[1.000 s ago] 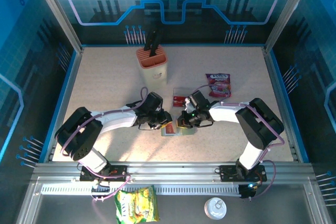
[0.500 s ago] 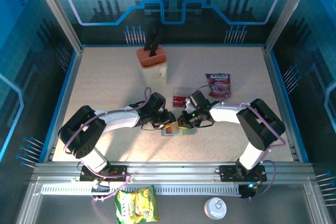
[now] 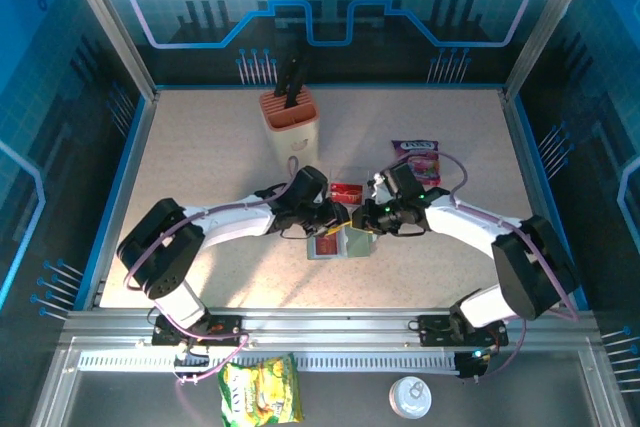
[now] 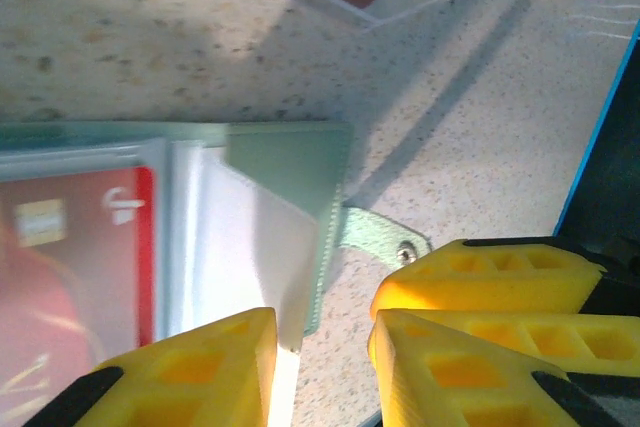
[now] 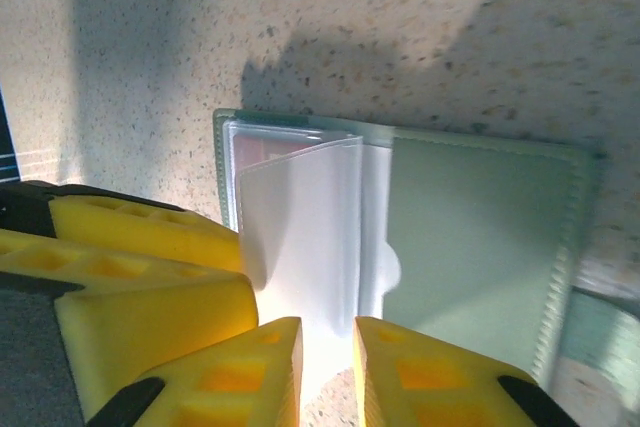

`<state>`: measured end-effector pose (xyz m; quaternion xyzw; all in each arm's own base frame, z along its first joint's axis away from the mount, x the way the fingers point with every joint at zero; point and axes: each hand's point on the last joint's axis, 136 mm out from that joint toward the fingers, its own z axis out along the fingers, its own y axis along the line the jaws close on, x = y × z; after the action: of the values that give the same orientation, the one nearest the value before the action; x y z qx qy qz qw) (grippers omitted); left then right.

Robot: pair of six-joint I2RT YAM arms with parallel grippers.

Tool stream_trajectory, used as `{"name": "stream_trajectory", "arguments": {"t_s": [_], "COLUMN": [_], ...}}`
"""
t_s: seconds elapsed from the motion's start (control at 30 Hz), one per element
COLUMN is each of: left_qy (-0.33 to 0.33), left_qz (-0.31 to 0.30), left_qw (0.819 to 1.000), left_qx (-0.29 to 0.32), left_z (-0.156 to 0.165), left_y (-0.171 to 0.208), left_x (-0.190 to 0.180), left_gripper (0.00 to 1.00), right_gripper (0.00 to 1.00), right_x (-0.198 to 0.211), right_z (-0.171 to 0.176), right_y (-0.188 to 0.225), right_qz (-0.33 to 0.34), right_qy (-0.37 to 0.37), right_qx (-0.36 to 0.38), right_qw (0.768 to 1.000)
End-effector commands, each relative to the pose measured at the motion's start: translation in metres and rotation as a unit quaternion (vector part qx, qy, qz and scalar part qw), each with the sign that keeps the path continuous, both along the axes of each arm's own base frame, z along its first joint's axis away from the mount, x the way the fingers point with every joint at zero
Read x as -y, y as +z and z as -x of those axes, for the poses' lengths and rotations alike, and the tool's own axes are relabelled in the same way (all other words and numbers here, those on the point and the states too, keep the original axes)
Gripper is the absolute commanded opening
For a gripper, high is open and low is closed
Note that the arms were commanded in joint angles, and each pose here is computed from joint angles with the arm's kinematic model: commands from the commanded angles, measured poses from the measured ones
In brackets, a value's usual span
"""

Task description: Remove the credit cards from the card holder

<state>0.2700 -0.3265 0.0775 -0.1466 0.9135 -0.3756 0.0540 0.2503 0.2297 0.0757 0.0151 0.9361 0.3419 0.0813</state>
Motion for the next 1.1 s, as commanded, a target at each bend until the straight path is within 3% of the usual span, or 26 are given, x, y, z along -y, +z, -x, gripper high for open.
{"name": "stream_trajectory", "arguments": {"t_s": [0.0, 0.27, 0.5, 0.8, 1.0, 1.07], "left_qy": [-0.024, -0.042, -0.044, -0.017, 0.006, 0.014], "left_qz": [-0.002, -0.009, -0.012, -0.047, -0.077, -0.083], "left_qw": [1.0, 0.999, 0.999, 0.999, 0.997, 0.996], "left_qx": [-0.018, -0.032, -0.027, 0.004, -0.009, -0.019], "left_z": [0.007, 0.007, 0.007, 0.005, 0.017, 0.022], "left_y": [-0.005, -0.025, -0.025, -0.007, -0.02, -0.027], "left_x": [0.015, 0.034, 0.033, -0.012, -0.048, -0.058], "left_gripper": [0.32, 0.33, 0.33, 0.28, 0.26, 0.2], "right_gripper": [0.22, 0.25, 0.25, 0.24, 0.24, 0.24], "right_x": [0.016, 0.04, 0.037, 0.008, -0.021, -0.029], "right_z": [0.0, 0.003, 0.005, 0.006, 0.008, 0.009], "right_y": [0.014, 0.025, 0.025, 0.02, 0.012, 0.009], "right_qz": [0.012, 0.023, 0.01, -0.004, -0.012, -0.013], "right_qy": [-0.006, -0.027, -0.026, 0.01, 0.039, 0.048], "right_qx": [0.014, 0.027, 0.019, 0.007, -0.002, -0.005], "right_qw": [1.0, 0.999, 0.999, 1.0, 0.999, 0.999]}}
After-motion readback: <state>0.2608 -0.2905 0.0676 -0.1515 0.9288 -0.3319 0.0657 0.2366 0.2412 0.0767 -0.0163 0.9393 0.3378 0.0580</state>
